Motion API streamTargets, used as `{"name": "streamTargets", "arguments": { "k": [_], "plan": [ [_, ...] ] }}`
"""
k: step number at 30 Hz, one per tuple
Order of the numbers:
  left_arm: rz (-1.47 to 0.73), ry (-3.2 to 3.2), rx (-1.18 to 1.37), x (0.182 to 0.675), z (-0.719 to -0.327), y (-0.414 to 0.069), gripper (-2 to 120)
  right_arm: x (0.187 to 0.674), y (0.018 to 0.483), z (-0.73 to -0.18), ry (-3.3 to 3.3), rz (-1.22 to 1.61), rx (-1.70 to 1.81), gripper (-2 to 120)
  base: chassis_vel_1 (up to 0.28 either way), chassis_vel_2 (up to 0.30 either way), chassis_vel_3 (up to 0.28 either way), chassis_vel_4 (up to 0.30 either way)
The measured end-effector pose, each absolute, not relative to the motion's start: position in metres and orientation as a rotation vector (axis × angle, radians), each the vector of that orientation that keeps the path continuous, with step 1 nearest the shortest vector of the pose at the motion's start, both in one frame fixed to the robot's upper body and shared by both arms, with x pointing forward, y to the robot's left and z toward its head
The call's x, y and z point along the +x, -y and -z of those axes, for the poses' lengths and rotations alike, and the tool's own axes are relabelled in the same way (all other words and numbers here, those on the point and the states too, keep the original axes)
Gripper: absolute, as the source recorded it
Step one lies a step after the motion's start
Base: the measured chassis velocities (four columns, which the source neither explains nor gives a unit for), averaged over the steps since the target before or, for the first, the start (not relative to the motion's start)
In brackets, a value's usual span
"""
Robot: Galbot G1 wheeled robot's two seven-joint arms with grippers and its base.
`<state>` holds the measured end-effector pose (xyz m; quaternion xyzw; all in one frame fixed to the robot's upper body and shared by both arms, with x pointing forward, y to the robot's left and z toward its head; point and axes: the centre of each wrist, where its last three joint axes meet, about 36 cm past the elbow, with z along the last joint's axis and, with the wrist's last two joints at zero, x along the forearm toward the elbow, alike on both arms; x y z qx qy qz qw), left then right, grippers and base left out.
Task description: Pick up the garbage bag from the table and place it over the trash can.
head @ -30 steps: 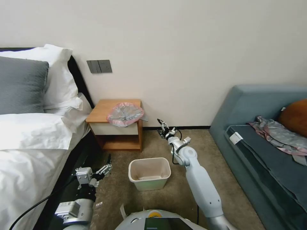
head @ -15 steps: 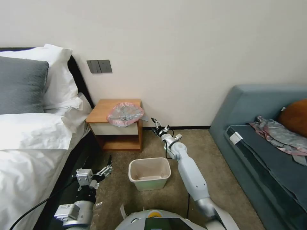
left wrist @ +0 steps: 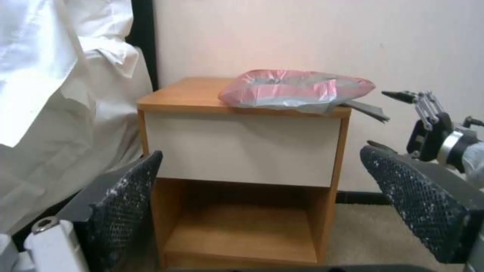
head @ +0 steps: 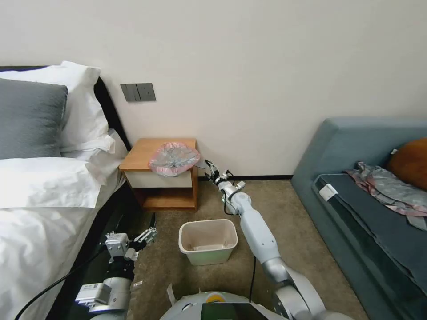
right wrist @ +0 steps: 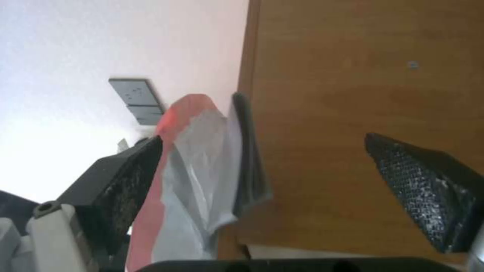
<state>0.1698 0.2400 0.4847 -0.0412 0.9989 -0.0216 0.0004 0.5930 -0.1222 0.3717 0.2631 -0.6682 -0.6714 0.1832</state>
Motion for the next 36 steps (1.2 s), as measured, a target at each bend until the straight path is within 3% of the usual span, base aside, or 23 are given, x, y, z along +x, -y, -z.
{"name": "streamTargets", "arguments": {
  "k": [6, 19, 22, 26, 30, 33, 36],
  "plan": [
    [0.071, -3.134, -0.131, 0.169, -0.485, -0.239, 100, 0.604, 0.118, -0.374, 1.883, 1.889, 0.754, 98, 0.0, 0.0, 0.0, 0.0],
    [0.06, -3.13, -0.143, 0.167, -0.484, -0.237, 100, 0.596, 0.112, -0.374, 1.875, 1.883, 0.79, 54, 0.0, 0.0, 0.0, 0.0],
    [0.056, -3.127, -0.144, 0.167, -0.484, -0.237, 100, 0.597, 0.111, -0.375, 1.875, 1.89, 0.787, 38, 0.0, 0.0, 0.0, 0.0],
    [0.057, -3.126, -0.144, 0.167, -0.483, -0.237, 100, 0.597, 0.11, -0.376, 1.878, 1.889, 0.786, 28, 0.0, 0.0, 0.0, 0.0],
    [0.054, -3.122, -0.143, 0.167, -0.483, -0.237, 100, 0.595, 0.11, -0.38, 1.882, 1.888, 0.794, 8, 0.0, 0.0, 0.0, 0.0],
    [0.053, -3.12, -0.142, 0.167, -0.483, -0.237, 100, 0.594, 0.111, -0.381, 1.882, 1.889, 0.792, 0, 0.0, 0.0, 0.0, 0.0],
    [0.052, -3.118, -0.143, 0.167, -0.484, -0.237, 100, 0.59, 0.113, -0.386, 1.87, 1.902, 0.788, 0, 0.0, 0.0, 0.0, 0.0]
  ]
}}
